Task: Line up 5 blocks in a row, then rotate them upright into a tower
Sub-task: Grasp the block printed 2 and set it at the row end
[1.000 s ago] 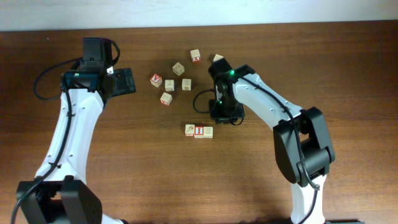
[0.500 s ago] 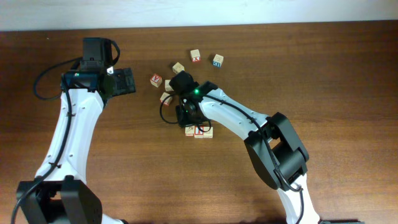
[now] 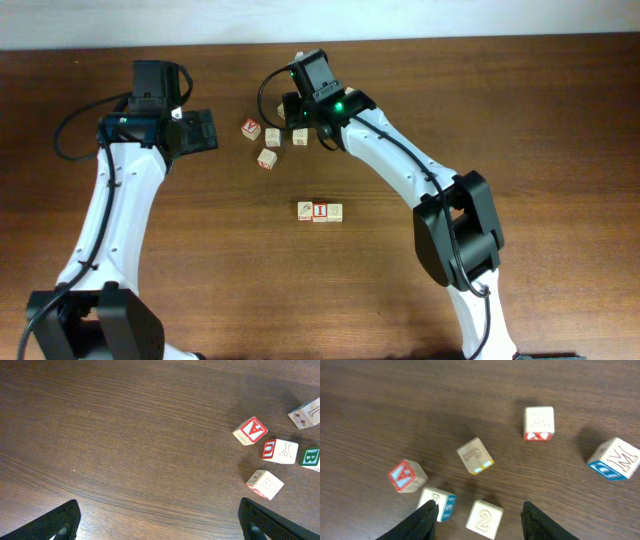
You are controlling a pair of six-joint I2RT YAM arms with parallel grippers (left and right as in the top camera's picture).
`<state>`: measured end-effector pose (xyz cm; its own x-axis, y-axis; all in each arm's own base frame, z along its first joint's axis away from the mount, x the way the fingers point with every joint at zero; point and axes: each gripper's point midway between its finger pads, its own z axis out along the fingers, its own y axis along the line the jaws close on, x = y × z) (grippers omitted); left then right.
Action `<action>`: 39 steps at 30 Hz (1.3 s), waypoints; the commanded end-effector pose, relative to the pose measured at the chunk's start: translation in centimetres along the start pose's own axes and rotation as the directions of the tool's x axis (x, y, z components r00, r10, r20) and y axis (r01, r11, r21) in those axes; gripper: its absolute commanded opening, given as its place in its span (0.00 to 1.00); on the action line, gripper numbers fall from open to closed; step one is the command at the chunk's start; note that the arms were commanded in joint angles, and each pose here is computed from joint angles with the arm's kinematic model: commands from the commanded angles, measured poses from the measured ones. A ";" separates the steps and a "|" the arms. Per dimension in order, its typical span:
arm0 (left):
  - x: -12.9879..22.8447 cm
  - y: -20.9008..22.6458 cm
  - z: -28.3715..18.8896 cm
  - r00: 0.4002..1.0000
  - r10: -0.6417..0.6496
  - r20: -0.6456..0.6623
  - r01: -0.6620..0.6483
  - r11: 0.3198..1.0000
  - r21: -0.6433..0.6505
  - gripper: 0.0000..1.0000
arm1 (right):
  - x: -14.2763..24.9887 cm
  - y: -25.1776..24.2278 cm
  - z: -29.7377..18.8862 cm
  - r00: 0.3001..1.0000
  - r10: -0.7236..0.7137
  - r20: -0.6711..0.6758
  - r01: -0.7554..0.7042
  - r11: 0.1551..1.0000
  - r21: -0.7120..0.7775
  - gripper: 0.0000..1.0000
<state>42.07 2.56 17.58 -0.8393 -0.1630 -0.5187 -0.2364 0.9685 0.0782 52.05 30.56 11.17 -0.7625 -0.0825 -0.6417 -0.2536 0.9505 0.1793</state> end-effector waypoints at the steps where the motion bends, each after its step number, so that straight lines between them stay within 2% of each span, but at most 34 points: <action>1: -0.6 0.2 -0.4 1.000 -0.018 0.017 0.018 1.000 -0.005 0.99 | 0.6 -0.6 1.9 0.997 -0.068 -0.020 0.069 0.997 0.044 0.55; 4: -0.6 0.2 -0.4 1.000 -0.017 0.017 0.018 1.000 -0.005 0.99 | 5.5 -1.0 5.8 0.986 -0.085 -0.141 0.094 0.994 0.054 0.55; 9: -0.6 0.2 -0.4 1.000 -0.018 0.017 0.018 1.000 -0.005 0.99 | 6.4 0.3 6.3 0.985 -0.068 -0.160 0.071 0.997 0.012 0.54; 10: -0.6 0.2 -0.4 1.000 -0.018 0.017 0.018 1.000 -0.005 0.99 | 7.0 0.1 6.2 0.980 -0.070 -0.184 0.075 0.997 0.018 0.42; 11: -0.6 0.2 -0.4 1.000 -0.017 0.017 0.018 1.000 -0.005 0.99 | 7.2 0.0 6.1 0.979 -0.070 -0.190 0.075 0.997 0.021 0.35; 14: -0.6 0.2 -0.4 1.000 -0.017 0.017 0.018 1.000 -0.005 0.99 | 7.5 -0.2 5.7 0.970 -0.121 -0.213 0.128 0.992 0.018 0.24; 16: -0.6 0.2 -0.4 1.000 -0.018 0.017 0.018 1.000 -0.005 0.99 | 3.4 1.0 2.1 0.981 -0.121 -0.152 0.123 0.992 0.005 0.23; 17: -0.6 0.2 -0.4 1.000 -0.018 0.017 0.018 1.000 -0.005 0.99 | -1.9 2.5 -4.3 0.990 -0.118 -0.079 0.117 0.993 -0.016 0.24; 18: -0.6 0.2 -0.4 1.000 -0.018 0.017 0.018 1.000 -0.005 0.99 | -4.3 2.9 -10.3 0.991 -0.117 -0.066 0.116 0.993 -0.019 0.24; 19: -0.6 0.2 -0.4 1.000 -0.018 0.017 0.018 1.000 -0.005 0.99 | -4.5 2.7 -14.1 0.989 -0.114 -0.090 0.114 0.993 -0.013 0.22; 20: -0.6 0.2 -0.4 1.000 -0.018 0.017 0.018 1.000 -0.005 0.99 | -3.3 1.9 -17.7 0.984 -0.099 -0.150 0.101 0.995 0.004 0.21; 21: -0.6 0.2 -0.4 1.000 -0.018 0.017 0.018 1.000 -0.005 0.99 | -1.8 0.8 -19.3 0.975 -0.054 -0.215 0.063 0.997 0.035 0.21; 23: -0.6 0.2 -0.4 1.000 -0.018 0.017 0.018 1.000 -0.005 0.99 | 2.2 -3.0 -20.0 0.919 0.081 -0.386 -0.023 0.988 0.152 0.22; 24: -0.6 0.2 -0.4 1.000 -0.018 0.017 0.018 1.000 -0.005 0.99 | 4.1 -3.5 -18.4 0.889 0.120 -0.441 -0.038 0.981 0.189 0.21; 26: -0.6 0.2 -0.4 1.000 -0.017 0.017 0.018 1.000 -0.005 0.99 | 12.2 -5.1 -12.8 0.767 0.194 -0.612 -0.042 0.966 0.254 0.18; 29: -0.6 0.2 -0.4 1.000 -0.018 0.017 0.018 1.000 -0.005 0.99 | 17.9 -6.0 -9.9 0.695 0.214 -0.686 -0.043 0.965 0.257 0.18; 31: -0.6 0.2 -0.4 1.000 -0.018 0.017 0.018 1.000 -0.005 0.99 | 19.8 -6.1 -8.6 0.682 0.228 -0.695 -0.066 0.966 0.252 0.18; 34: -0.6 0.2 -0.4 1.000 -0.018 0.017 0.018 1.000 -0.005 0.99 | 20.2 -6.0 -8.3 0.681 0.230 -0.695 -0.074 0.966 0.248 0.19; 35: -0.6 0.2 -0.4 1.000 -0.018 0.017 0.018 1.000 -0.005 0.99 | 20.2 -6.0 -8.3 0.680 0.230 -0.696 -0.076 0.966 0.245 0.28; 38: -0.6 0.2 -0.4 1.000 -0.018 0.017 0.018 1.000 -0.005 0.99 | 20.2 -5.7 -8.3 0.676 0.230 -0.700 -0.088 0.968 0.234 0.30; 39: -0.6 0.2 -0.4 1.000 -0.017 0.017 0.018 1.000 -0.005 0.99 | 20.2 -5.5 -8.3 0.673 0.230 -0.703 -0.094 0.969 0.228 0.35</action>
<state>42.08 2.56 17.56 -0.8395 -0.1630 -0.5184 -0.2364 0.9685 0.0783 33.48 20.83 3.20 -0.9912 -0.0435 0.1251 -0.0379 0.9982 0.0466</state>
